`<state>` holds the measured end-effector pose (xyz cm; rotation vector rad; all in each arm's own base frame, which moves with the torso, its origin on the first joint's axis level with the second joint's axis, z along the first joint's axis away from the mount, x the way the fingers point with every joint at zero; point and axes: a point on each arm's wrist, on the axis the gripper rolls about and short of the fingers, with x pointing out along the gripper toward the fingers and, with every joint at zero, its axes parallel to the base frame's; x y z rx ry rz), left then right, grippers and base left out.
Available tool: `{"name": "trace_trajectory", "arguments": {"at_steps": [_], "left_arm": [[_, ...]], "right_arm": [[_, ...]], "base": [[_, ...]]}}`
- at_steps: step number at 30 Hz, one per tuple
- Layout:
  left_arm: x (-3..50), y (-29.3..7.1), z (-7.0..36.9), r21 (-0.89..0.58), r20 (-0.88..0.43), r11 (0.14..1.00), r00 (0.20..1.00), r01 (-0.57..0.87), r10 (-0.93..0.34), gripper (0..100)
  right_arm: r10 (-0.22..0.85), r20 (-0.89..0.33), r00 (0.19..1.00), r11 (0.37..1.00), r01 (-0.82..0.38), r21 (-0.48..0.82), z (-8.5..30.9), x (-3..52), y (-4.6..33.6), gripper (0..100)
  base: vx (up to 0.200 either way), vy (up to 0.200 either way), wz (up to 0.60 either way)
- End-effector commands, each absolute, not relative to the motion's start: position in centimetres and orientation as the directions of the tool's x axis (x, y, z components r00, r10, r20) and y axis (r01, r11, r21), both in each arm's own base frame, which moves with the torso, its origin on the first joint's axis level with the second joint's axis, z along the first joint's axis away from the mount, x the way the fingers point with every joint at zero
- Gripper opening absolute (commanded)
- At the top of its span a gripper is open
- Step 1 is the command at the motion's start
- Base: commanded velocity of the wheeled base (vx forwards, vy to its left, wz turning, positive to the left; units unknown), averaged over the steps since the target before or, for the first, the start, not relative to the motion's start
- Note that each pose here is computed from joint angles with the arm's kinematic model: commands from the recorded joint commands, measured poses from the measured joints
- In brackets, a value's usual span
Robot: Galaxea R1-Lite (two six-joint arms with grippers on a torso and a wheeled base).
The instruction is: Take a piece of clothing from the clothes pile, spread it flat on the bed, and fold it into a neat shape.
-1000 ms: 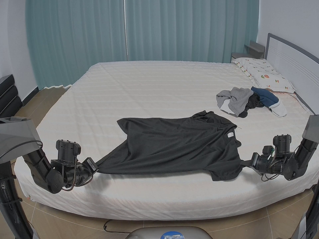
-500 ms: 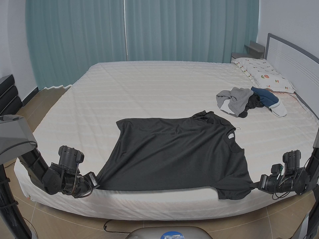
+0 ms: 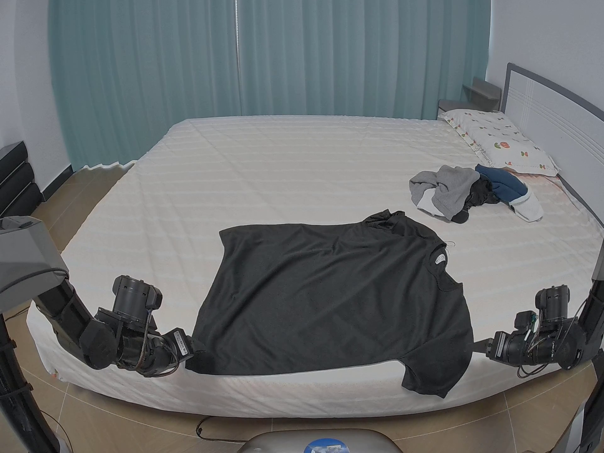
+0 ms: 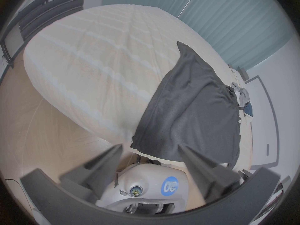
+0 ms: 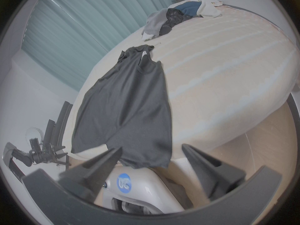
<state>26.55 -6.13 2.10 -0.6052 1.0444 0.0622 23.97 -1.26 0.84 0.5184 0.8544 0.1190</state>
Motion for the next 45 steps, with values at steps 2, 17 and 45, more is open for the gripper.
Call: {"name": "trace_trajectory", "arguments": {"at_steps": [2, 17, 45], "left_arm": [[27.1, -6.0, 3.2, -0.488, -0.792, 0.811, 0.554, -0.324, -0.255, 100], [28.1, -6.4, 4.8, -0.63, -0.712, 0.694, 0.615, -0.348, -0.338, 100], [29.2, -6.2, 3.5, -0.658, -0.666, 0.681, 0.671, -0.322, -0.326, 100]], "right_arm": [[0.324, -0.624, 0.711, 0.825, 0.11, 0.554, 2.1, 26.2, -0.6, 100], [0.356, -0.541, 0.762, 0.649, 0.214, 0.73, 1.8, 26.5, -0.3, 100], [0.381, -0.515, 0.768, 0.612, 0.208, 0.763, 0.8, 25.7, 0.5, 100]], "base": [[0.0, 0.0, 0.0], [0.0, -0.053, 0.0], [0.064, -0.057, 0.0]]}}
